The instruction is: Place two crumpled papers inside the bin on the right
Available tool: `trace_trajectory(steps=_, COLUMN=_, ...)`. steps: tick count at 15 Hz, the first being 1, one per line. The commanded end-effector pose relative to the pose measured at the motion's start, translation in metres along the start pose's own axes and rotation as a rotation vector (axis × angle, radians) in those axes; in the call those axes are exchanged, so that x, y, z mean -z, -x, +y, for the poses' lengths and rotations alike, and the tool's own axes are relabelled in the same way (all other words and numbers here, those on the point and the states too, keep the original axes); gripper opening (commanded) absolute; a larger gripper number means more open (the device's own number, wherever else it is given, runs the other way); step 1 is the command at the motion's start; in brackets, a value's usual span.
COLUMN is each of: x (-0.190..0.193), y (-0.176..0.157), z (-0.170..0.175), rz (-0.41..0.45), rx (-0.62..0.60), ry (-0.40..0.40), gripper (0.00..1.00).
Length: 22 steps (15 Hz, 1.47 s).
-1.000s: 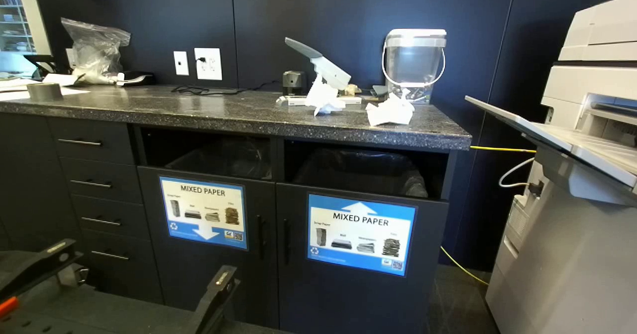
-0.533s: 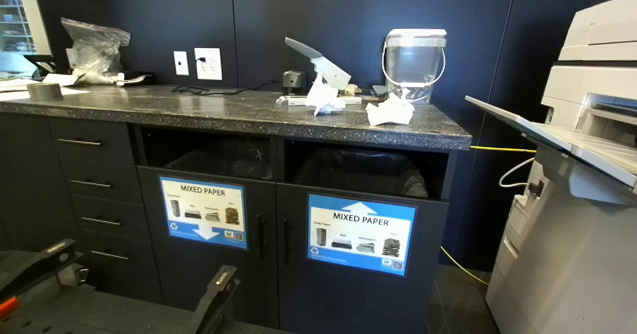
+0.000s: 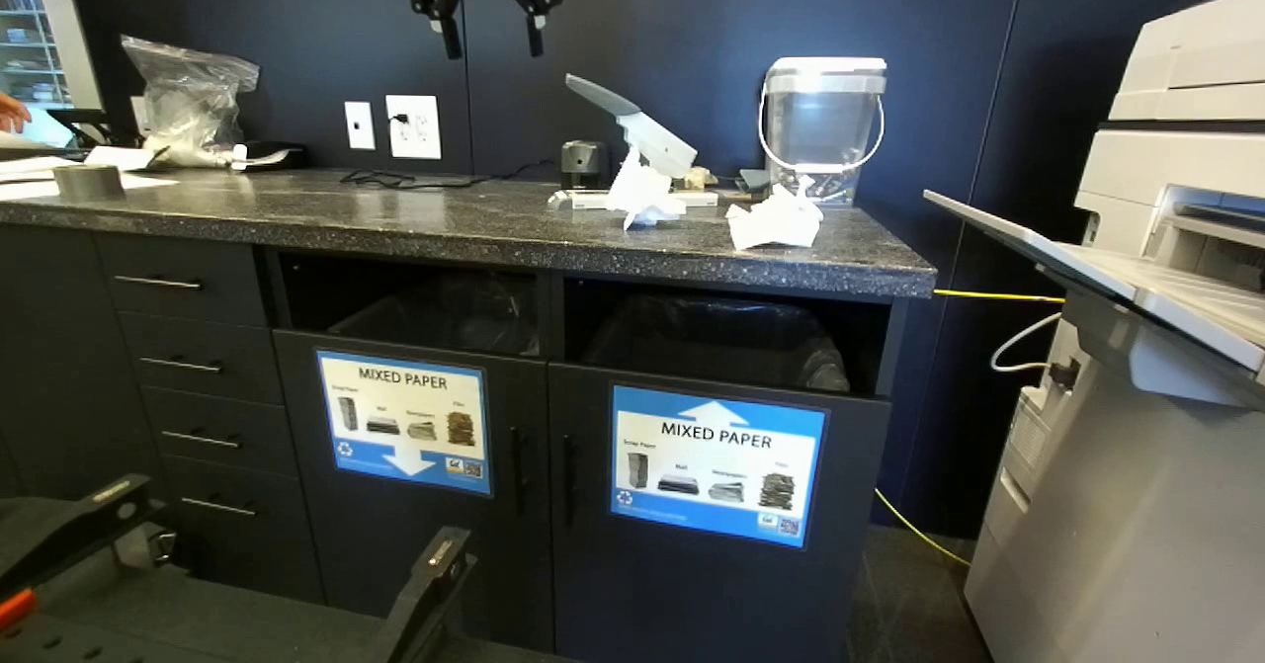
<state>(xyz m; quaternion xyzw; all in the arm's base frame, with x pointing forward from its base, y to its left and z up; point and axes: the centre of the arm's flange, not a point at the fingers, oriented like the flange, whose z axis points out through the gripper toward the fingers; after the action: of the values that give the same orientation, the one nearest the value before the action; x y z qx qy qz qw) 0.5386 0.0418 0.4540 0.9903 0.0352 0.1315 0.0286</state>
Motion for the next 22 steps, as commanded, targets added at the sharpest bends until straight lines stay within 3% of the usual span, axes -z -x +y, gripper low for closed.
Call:
trace_trajectory(steps=1, x=-0.024, y=-0.028, z=0.027, rz=0.063, rx=-0.021, ry=0.047, gripper=1.00)
trace_trajectory(steps=6, x=-0.059, y=-0.043, z=0.067, rz=0.143, rx=-0.063, ry=0.041, gripper=1.00)
trace_trajectory(steps=11, x=-0.097, y=-0.061, z=0.084, rz=0.207, rx=-0.111, ry=0.011, gripper=1.00)
trace_trajectory(steps=22, x=-0.177, y=-0.100, z=0.097, rz=0.204, rx=-0.119, ry=0.023, gripper=1.00)
